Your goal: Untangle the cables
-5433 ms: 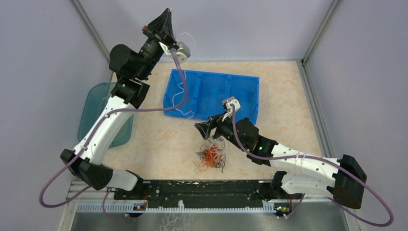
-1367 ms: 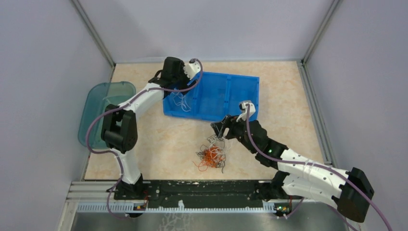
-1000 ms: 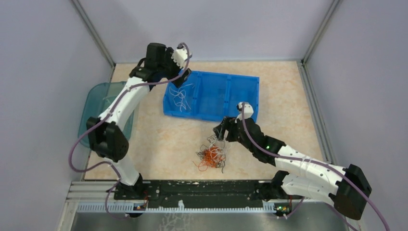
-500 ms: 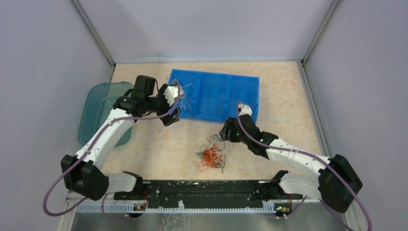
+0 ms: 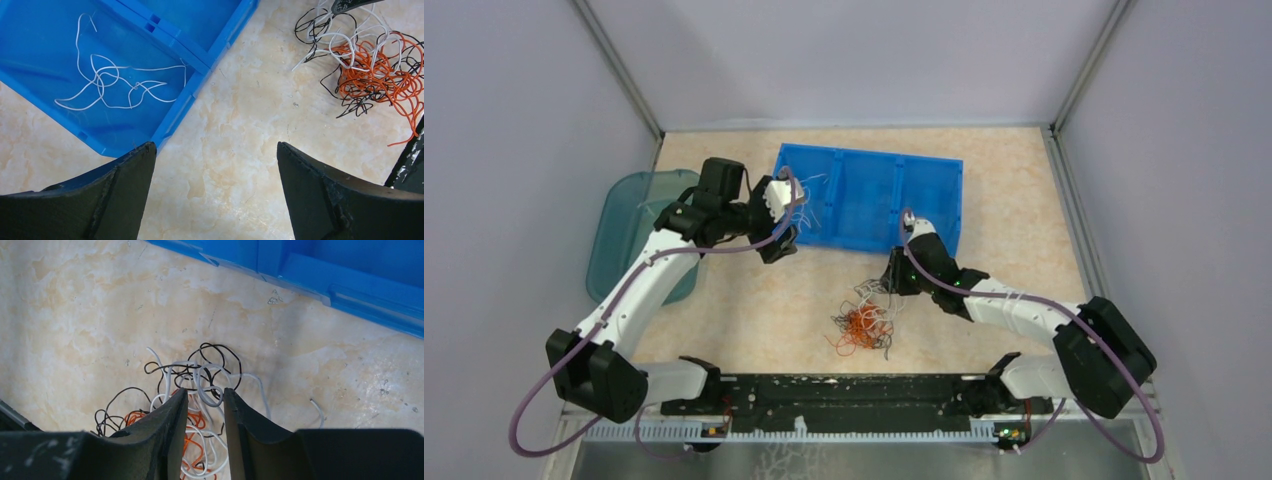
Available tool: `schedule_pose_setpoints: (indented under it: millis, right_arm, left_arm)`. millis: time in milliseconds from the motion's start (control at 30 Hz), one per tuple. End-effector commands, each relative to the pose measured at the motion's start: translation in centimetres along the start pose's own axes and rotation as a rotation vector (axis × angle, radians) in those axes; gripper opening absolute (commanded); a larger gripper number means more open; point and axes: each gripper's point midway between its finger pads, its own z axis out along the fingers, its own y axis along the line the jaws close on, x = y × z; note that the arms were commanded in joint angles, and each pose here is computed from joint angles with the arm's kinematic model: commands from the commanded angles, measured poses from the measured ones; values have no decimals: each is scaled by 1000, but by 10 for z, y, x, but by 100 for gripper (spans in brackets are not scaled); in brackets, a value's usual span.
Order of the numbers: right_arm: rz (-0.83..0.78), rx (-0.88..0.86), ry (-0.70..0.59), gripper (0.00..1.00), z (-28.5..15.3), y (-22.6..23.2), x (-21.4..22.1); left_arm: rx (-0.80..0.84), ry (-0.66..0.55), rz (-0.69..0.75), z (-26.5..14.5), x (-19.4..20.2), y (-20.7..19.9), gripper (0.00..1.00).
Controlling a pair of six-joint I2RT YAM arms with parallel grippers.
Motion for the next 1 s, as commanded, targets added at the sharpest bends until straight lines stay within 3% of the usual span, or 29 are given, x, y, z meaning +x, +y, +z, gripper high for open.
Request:
schedule_pose_setpoints:
  millis: [0, 100, 200, 533, 700, 967]
  right_arm:
    - [-40, -43, -45, 28, 8, 11, -17]
    - [-54, -44, -55, 18, 10, 11, -19]
    - [-67, -70, -80, 0, 8, 16, -25]
    - [-104, -431, -260, 0, -55, 92, -74]
    - [-124, -665, -264, 0, -92, 140, -83]
    - [-221, -778, -233, 0, -105, 190, -74]
  left_arm:
    - [8, -49, 30, -9, -16, -3, 95]
    - [10, -54, 30, -11, -17, -4, 95]
    - [23, -58, 21, -11, -16, -9, 95]
    - [164, -117, -29, -10, -9, -52, 95]
    - [225, -209, 21, -18, -31, -69, 95]
    - [323, -250, 49, -21, -52, -90, 84]
